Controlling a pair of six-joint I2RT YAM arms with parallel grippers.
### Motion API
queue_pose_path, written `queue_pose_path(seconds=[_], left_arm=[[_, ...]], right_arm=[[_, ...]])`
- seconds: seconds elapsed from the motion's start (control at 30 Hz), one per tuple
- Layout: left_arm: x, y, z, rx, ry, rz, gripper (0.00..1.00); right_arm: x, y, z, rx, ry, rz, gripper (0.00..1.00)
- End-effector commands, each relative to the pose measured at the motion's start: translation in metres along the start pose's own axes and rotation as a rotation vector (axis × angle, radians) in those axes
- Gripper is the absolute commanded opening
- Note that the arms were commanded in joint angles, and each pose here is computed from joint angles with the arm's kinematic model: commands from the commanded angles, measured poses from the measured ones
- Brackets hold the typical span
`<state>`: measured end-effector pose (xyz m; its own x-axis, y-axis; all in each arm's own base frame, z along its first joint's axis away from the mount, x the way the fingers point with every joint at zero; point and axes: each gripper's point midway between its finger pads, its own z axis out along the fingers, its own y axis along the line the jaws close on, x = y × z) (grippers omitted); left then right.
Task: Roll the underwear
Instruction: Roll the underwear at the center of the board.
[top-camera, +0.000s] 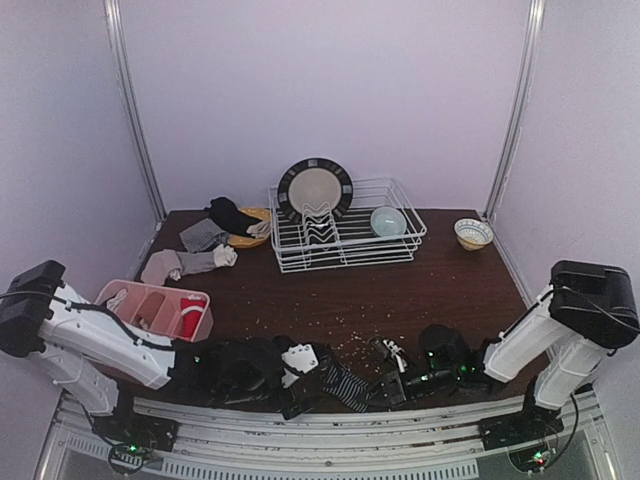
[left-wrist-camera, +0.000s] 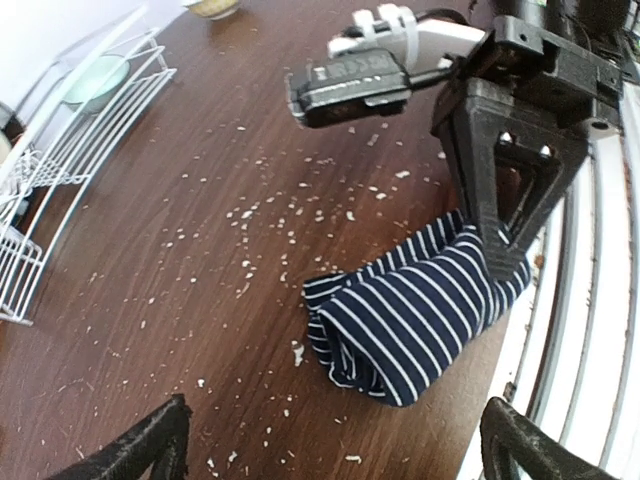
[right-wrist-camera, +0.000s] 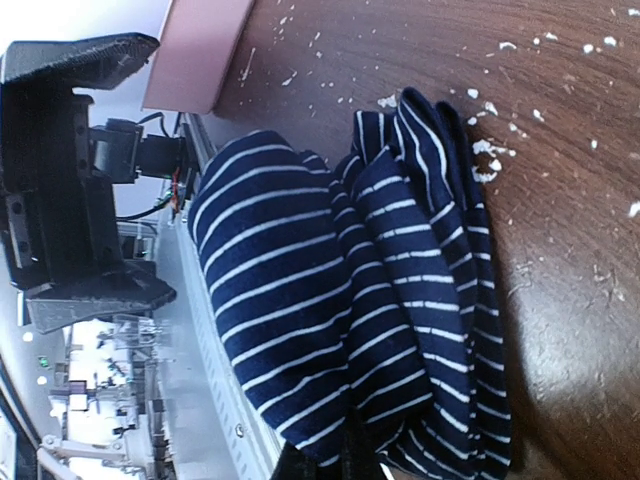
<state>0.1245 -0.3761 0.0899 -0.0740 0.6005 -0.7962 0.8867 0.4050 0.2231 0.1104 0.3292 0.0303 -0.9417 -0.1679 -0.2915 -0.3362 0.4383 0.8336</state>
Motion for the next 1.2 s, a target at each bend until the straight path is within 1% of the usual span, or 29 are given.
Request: queue_pose_path(seconds=[0.0, 0.07, 0.1, 0.13, 0.17, 0.2, 0.23, 0.27, 0.3, 0.33, 0.37, 0.4, 0.43, 0.47, 0.5, 0.57, 0.63, 0.67, 0.8, 1.0, 1.17], left_arm=[[-0.017, 0.035, -0.004, -0.238, -0.138, -0.263, 0.98], [-0.007, 0.049, -0.008, -0.321, -0.125, -0.376, 0.98], [0.001, 0.047, -0.010, -0.305, -0.126, -0.407, 0.98], [0.002, 0.039, -0.013, -0.235, -0.175, -0.413, 0.98], [-0.007, 0.029, -0.018, -0.146, -0.253, -0.398, 0.97], [-0.017, 0.022, -0.024, -0.083, -0.315, -0.375, 0.91], [-0.022, 0.020, -0.025, -0.063, -0.324, -0.362, 0.80], [-0.023, 0.017, -0.021, -0.044, -0.286, -0.344, 0.72], [-0.017, 0.009, -0.014, -0.011, -0.208, -0.302, 0.61], [-0.019, -0.002, -0.009, 0.040, -0.177, -0.277, 0.53], [-0.023, -0.010, -0.007, 0.081, -0.162, -0.263, 0.42], [-0.027, -0.017, -0.005, 0.118, -0.157, -0.261, 0.35], [-0.030, -0.022, -0.003, 0.145, -0.153, -0.265, 0.31], [-0.034, -0.027, -0.001, 0.170, -0.154, -0.269, 0.23], [-0.037, -0.030, 0.001, 0.190, -0.154, -0.277, 0.18], [-0.045, -0.038, 0.005, 0.234, -0.153, -0.286, 0.12], [-0.054, -0.043, 0.013, 0.257, -0.141, -0.286, 0.03], [-0.054, -0.044, 0.019, 0.259, -0.122, -0.283, 0.00], [-0.040, -0.045, 0.040, 0.257, -0.028, -0.290, 0.00], [-0.012, -0.034, 0.054, 0.227, 0.049, -0.348, 0.00], [0.001, -0.025, 0.072, 0.195, 0.111, -0.374, 0.00]], right_arm=[[0.037, -0.050, -0.004, 0.093, 0.120, 0.236, 0.00], [0.035, -0.053, -0.003, 0.067, 0.107, 0.276, 0.00], [0.036, -0.055, -0.003, 0.058, 0.104, 0.288, 0.00], [0.036, -0.056, -0.002, 0.053, 0.103, 0.295, 0.00], [0.037, -0.058, -0.002, 0.053, 0.102, 0.299, 0.00], [0.038, -0.061, -0.003, 0.058, 0.101, 0.306, 0.00], [0.039, -0.063, -0.002, 0.056, 0.100, 0.309, 0.00], [0.038, -0.063, -0.002, 0.049, 0.094, 0.309, 0.00], [0.039, -0.064, -0.001, 0.049, 0.096, 0.311, 0.00], [0.039, -0.065, -0.001, 0.049, 0.096, 0.313, 0.00], [0.040, -0.066, -0.001, 0.052, 0.098, 0.315, 0.00], [0.039, -0.067, -0.001, 0.052, 0.097, 0.315, 0.00], [0.039, -0.068, -0.001, 0.053, 0.096, 0.315, 0.00], [0.039, -0.068, -0.001, 0.054, 0.094, 0.317, 0.00], [0.039, -0.069, -0.002, 0.057, 0.094, 0.317, 0.00], [0.040, -0.071, -0.002, 0.062, 0.096, 0.316, 0.00], [0.041, -0.073, -0.003, 0.068, 0.097, 0.316, 0.00], [0.041, -0.074, -0.003, 0.069, 0.096, 0.317, 0.00], [0.042, -0.075, -0.004, 0.074, 0.096, 0.317, 0.00], [0.043, -0.078, -0.005, 0.082, 0.097, 0.311, 0.00], [0.042, -0.078, -0.004, 0.088, 0.097, 0.310, 0.00]])
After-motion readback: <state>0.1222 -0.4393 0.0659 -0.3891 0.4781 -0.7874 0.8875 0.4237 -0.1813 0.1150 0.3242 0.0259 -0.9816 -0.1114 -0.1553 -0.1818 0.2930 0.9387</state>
